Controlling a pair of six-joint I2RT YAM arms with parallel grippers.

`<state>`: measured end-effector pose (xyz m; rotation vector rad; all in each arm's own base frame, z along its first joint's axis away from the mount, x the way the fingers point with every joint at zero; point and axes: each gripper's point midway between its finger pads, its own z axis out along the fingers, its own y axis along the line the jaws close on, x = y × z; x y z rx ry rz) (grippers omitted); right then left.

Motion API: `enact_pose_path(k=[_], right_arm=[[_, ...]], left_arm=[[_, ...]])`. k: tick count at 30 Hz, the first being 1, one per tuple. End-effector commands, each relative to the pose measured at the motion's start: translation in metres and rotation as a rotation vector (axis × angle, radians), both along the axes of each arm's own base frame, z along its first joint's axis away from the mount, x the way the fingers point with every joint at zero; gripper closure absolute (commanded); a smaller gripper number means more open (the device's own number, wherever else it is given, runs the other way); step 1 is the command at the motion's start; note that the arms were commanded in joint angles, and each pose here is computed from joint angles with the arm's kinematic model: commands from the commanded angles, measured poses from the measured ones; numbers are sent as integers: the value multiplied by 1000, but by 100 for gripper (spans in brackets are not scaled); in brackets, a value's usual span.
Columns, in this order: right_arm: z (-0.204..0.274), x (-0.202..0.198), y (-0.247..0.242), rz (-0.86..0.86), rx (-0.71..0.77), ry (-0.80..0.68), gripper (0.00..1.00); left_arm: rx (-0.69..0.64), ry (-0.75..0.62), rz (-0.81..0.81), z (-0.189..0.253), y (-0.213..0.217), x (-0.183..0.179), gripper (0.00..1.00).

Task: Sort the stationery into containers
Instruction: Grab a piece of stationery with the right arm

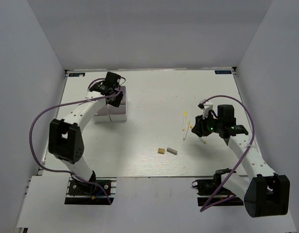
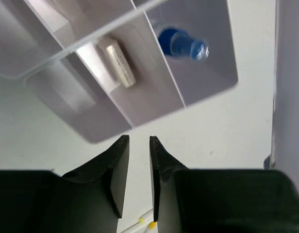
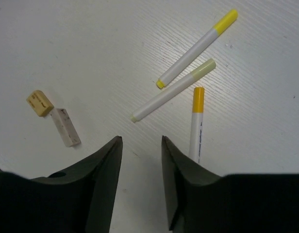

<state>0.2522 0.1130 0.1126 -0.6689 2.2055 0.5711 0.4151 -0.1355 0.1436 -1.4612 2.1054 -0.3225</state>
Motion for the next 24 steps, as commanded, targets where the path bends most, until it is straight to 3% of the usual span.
enact_pose_path(k=[1, 4, 6, 8, 15, 24], right_arm=[[-2, 4, -5, 7, -41, -23, 54], [-12, 10, -12, -10, -82, 10, 49], [-17, 18, -14, -29, -100, 38, 49], [-10, 30, -12, -56, -89, 37, 49], [-24, 70, -12, -166, -115, 183, 57], [-56, 60, -28, -152, -285, 245, 57]], left_arm=[[13, -107, -209, 38, -10, -25, 66], [8, -180, -333, 49, -11, -55, 56], [21, -246, -445, 56, -10, -79, 36], [27, -287, -541, 60, -14, -93, 5], [44, -291, -698, 49, -10, -145, 1], [-38, -375, -772, 51, -12, -187, 1]])
